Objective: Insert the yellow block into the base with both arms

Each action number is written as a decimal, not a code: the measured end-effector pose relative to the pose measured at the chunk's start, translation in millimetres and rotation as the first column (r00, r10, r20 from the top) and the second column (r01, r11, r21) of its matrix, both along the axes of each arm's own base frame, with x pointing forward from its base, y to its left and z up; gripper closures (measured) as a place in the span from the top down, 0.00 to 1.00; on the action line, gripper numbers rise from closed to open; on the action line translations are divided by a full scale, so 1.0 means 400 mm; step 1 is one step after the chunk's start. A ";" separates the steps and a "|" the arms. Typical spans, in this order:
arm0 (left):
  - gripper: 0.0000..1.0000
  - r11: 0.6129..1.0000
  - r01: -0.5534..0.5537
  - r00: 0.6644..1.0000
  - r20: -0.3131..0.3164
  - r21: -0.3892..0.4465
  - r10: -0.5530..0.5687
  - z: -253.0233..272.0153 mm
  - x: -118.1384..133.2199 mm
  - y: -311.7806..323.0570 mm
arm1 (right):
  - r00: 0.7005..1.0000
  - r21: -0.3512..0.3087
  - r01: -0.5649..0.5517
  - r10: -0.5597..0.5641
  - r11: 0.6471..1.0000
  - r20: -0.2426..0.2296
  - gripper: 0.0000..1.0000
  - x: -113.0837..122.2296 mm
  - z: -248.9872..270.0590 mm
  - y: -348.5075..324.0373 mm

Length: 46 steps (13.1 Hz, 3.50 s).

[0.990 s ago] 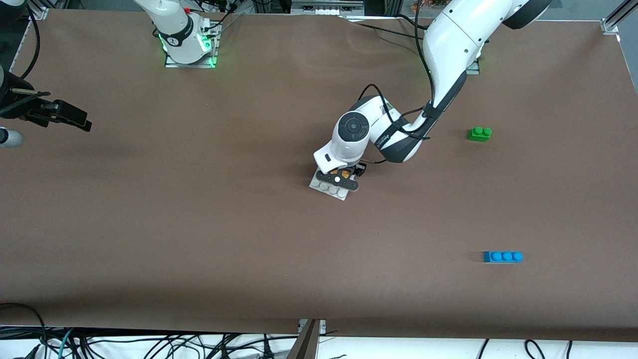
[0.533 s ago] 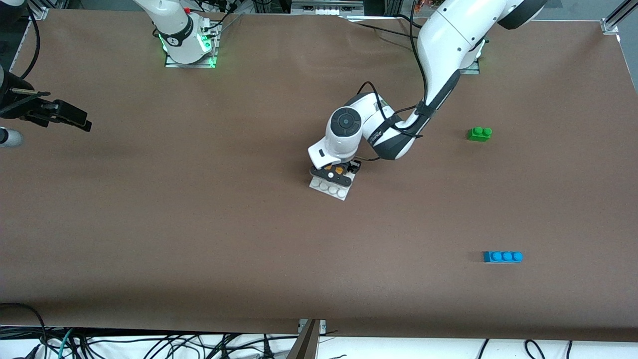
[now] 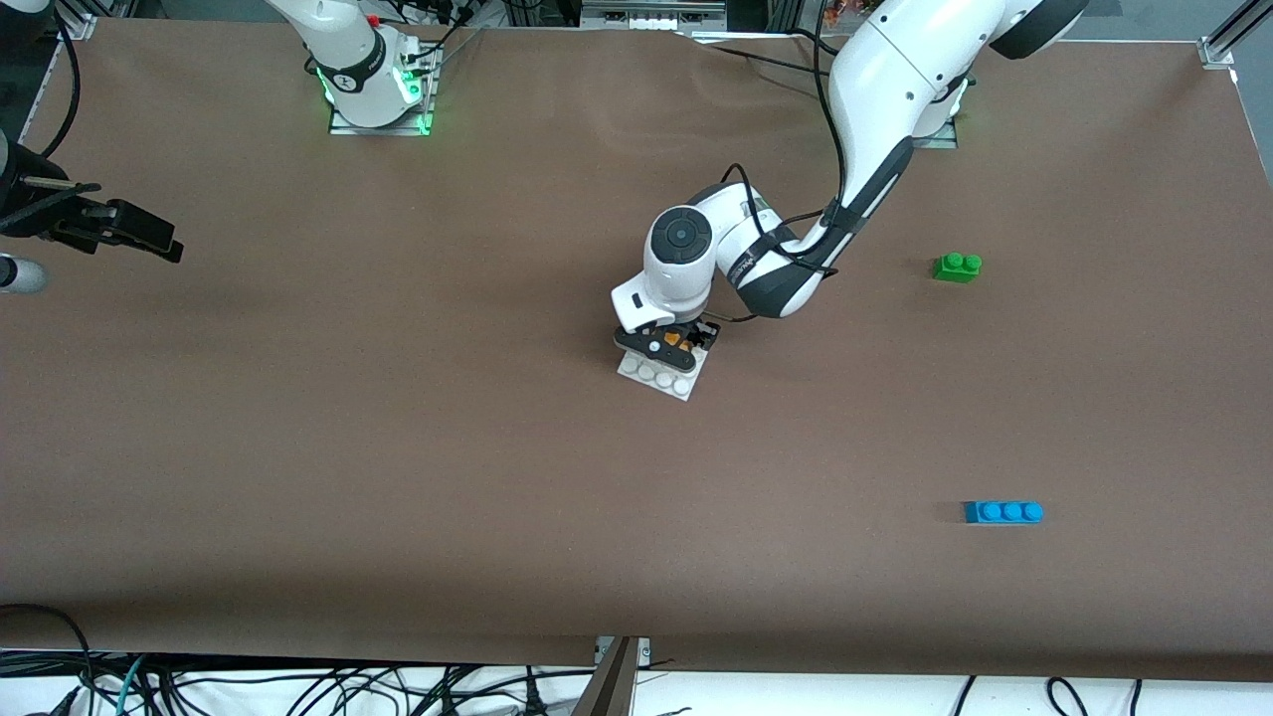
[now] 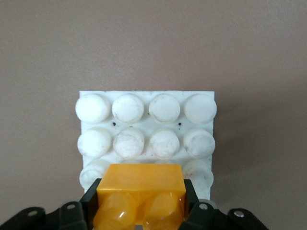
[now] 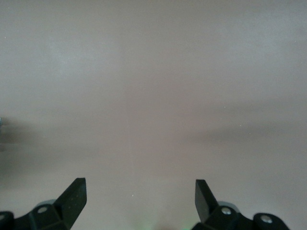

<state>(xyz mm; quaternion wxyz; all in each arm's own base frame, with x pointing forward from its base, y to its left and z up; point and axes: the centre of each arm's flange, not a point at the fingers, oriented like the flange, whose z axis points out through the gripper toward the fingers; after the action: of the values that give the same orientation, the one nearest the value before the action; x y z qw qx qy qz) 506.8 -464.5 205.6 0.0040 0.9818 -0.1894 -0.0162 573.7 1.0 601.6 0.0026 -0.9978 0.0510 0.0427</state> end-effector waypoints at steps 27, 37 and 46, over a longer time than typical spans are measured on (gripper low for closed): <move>1.00 0.997 0.049 0.999 -0.012 -0.061 -0.050 0.122 0.109 0.025 | 1.000 0.000 0.000 0.000 1.000 0.000 1.00 0.000 -0.001 0.000; 1.00 0.917 -0.396 0.917 0.078 0.050 0.391 0.844 0.261 0.729 | 1.000 0.004 -0.024 0.024 1.000 0.001 1.00 -0.001 0.001 0.035; 1.00 0.888 -0.459 0.888 0.036 0.027 0.458 0.918 0.156 1.067 | 0.999 0.010 -0.039 0.039 0.999 0.004 1.00 -0.002 0.003 0.062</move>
<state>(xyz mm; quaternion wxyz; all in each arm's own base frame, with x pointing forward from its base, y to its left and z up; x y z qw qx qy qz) 569.1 -37.7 572.6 -0.0121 0.9988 0.0478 -0.0040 573.0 25.6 603.0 0.0068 -0.9986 0.0313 0.0412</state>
